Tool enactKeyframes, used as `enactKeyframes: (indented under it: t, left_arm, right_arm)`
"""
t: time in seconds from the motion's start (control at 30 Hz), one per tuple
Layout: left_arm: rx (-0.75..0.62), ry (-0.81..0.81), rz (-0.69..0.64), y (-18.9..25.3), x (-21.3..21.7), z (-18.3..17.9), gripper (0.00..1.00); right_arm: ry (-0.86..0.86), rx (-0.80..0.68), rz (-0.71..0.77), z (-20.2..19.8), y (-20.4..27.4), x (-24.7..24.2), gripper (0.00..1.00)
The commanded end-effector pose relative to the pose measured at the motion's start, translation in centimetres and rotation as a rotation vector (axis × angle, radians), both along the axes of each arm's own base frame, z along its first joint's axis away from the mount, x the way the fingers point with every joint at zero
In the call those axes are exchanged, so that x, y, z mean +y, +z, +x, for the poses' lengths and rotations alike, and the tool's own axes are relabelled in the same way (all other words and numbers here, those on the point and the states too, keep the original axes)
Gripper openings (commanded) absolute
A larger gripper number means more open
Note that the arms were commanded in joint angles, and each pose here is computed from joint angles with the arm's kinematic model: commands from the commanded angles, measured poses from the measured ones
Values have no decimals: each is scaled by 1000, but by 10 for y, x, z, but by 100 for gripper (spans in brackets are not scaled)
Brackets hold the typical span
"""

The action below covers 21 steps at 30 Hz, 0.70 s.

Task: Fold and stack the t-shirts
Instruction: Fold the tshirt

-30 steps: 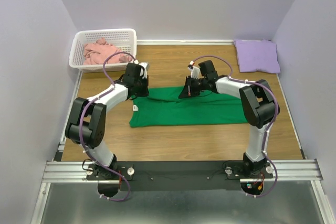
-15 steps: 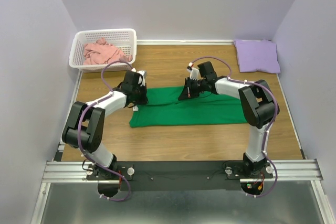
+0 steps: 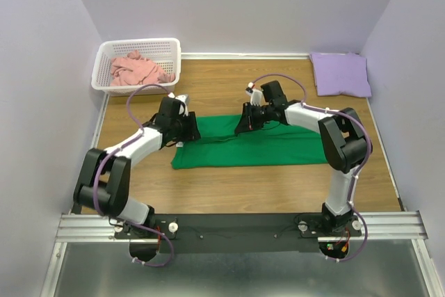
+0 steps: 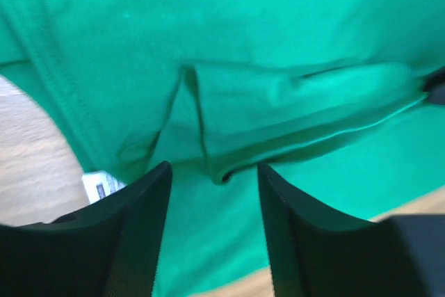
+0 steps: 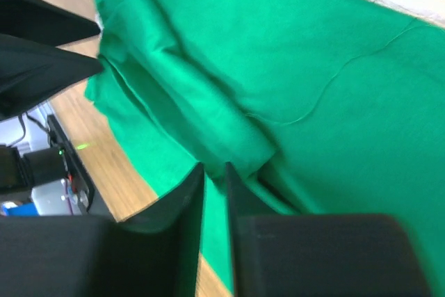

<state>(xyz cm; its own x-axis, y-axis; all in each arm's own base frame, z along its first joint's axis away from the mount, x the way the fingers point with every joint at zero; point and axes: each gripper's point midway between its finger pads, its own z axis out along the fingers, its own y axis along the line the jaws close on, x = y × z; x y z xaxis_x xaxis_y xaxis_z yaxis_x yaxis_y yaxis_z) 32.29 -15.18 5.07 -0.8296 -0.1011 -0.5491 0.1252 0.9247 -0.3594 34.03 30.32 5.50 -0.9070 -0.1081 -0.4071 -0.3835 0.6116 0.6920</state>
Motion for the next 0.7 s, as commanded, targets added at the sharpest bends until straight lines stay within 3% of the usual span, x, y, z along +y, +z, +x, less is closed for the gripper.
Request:
enactKeyframes:
  t: [0.0, 0.07, 0.3, 0.67]
  left_arm:
    - [-89, 31, -15, 34, 7, -5, 62]
    - [-120, 54, -28, 47, 10, -11, 63]
    - [-169, 87, -73, 64, 9, -17, 66]
    - [-36, 132, -127, 26, -13, -25, 61]
  right_arm:
    - [48, -105, 18, -1, 45, 9, 30]
    - [66, -133, 8, 0, 52, 16, 34]
    - [109, -138, 7, 2, 47, 42, 35]
    - [62, -17, -148, -17, -42, 16, 28]
